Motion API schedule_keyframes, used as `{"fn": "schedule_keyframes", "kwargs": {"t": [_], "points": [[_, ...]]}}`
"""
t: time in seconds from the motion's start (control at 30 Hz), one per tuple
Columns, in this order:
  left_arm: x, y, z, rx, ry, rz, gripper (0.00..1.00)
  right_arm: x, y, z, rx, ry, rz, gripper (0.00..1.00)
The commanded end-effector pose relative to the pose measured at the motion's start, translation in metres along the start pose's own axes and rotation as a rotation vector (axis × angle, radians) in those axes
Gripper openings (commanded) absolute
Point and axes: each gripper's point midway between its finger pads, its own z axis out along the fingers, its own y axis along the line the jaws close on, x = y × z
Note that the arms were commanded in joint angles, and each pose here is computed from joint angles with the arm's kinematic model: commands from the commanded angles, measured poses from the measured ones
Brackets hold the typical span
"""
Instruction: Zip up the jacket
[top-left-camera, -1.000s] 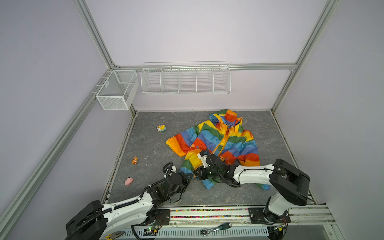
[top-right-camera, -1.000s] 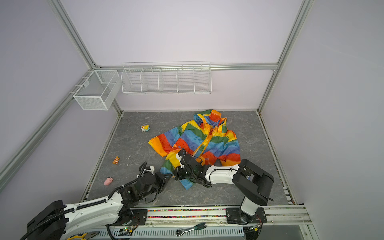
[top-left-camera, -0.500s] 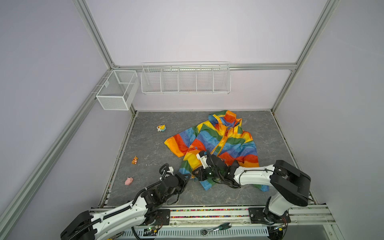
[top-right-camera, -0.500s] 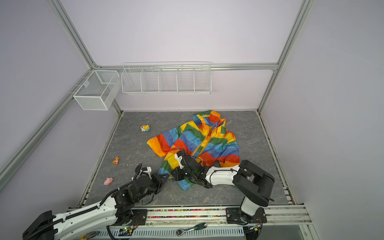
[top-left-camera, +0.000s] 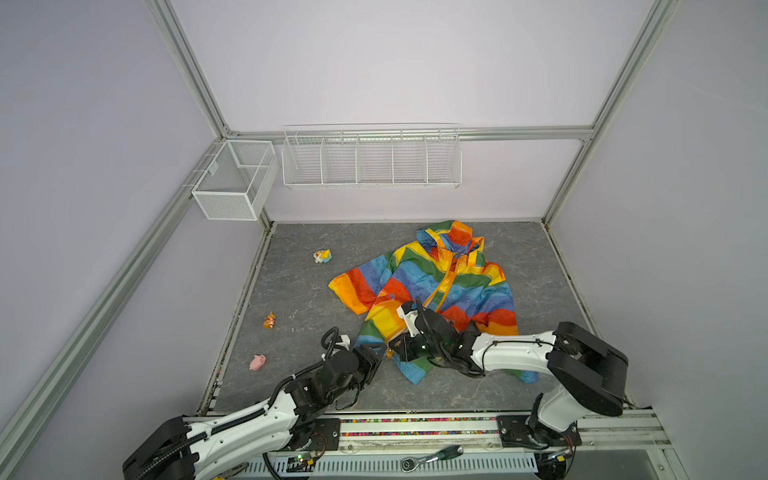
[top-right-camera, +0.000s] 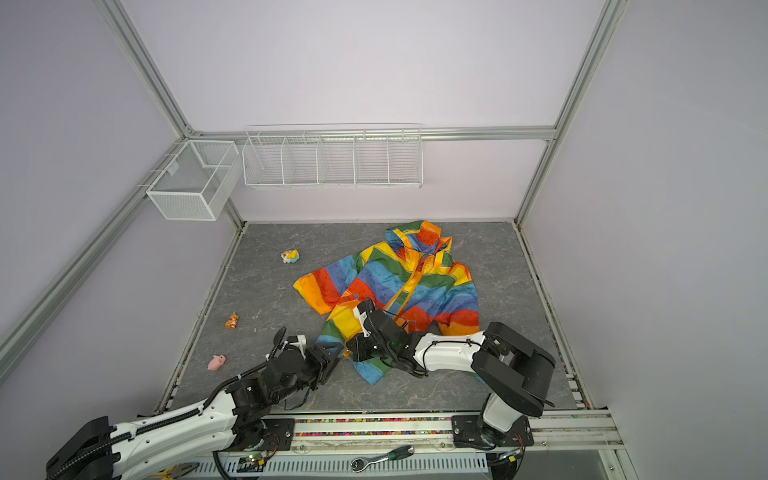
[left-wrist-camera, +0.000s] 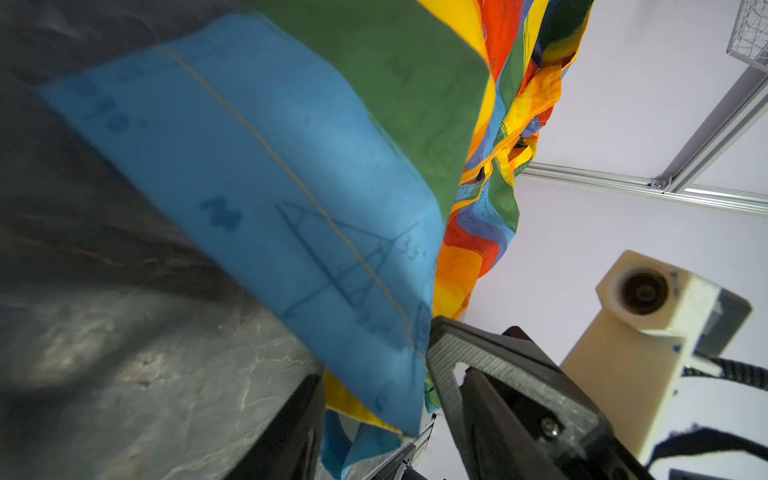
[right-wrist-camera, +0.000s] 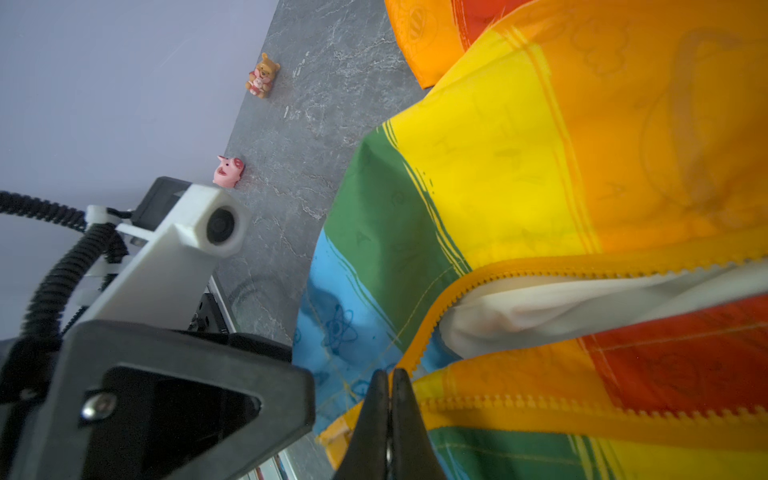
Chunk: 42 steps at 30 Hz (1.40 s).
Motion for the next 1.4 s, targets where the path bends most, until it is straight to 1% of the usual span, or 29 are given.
{"fn": "schedule_keyframes", "kwargs": {"t": [0.0,0.1,0.23,0.4,0.63,0.77,0.93,1.03,1.37], "points": [[0.01,-0.014,0.003,0.038,0.048,-0.033,0.56,-0.003,0.003,-0.006,-0.009,-0.019,0.009,0.06],[0.012,-0.018,0.004,0.047,0.048,-0.051,0.6,-0.005,0.003,-0.006,-0.004,-0.026,0.014,0.06],[0.012,-0.025,0.002,0.06,0.038,-0.06,0.63,-0.006,0.002,-0.005,-0.004,-0.028,0.028,0.06],[0.009,-0.031,0.0,0.084,0.011,-0.079,0.64,-0.006,0.005,-0.004,-0.019,-0.028,0.048,0.06],[0.012,-0.034,0.007,0.1,0.008,-0.09,0.62,-0.01,0.008,-0.006,-0.042,-0.036,0.071,0.06],[0.009,-0.032,0.01,0.1,-0.012,-0.092,0.56,-0.01,0.01,-0.007,-0.055,-0.036,0.081,0.06],[-0.002,-0.031,0.007,0.111,-0.074,-0.093,0.45,-0.009,0.009,-0.008,-0.055,-0.035,0.082,0.06],[-0.007,-0.03,0.005,0.102,-0.102,-0.104,0.41,-0.007,0.009,-0.009,-0.057,-0.029,0.082,0.06],[-0.007,-0.022,0.009,0.079,-0.099,-0.097,0.23,-0.007,0.007,-0.01,-0.055,-0.028,0.08,0.06]]}}
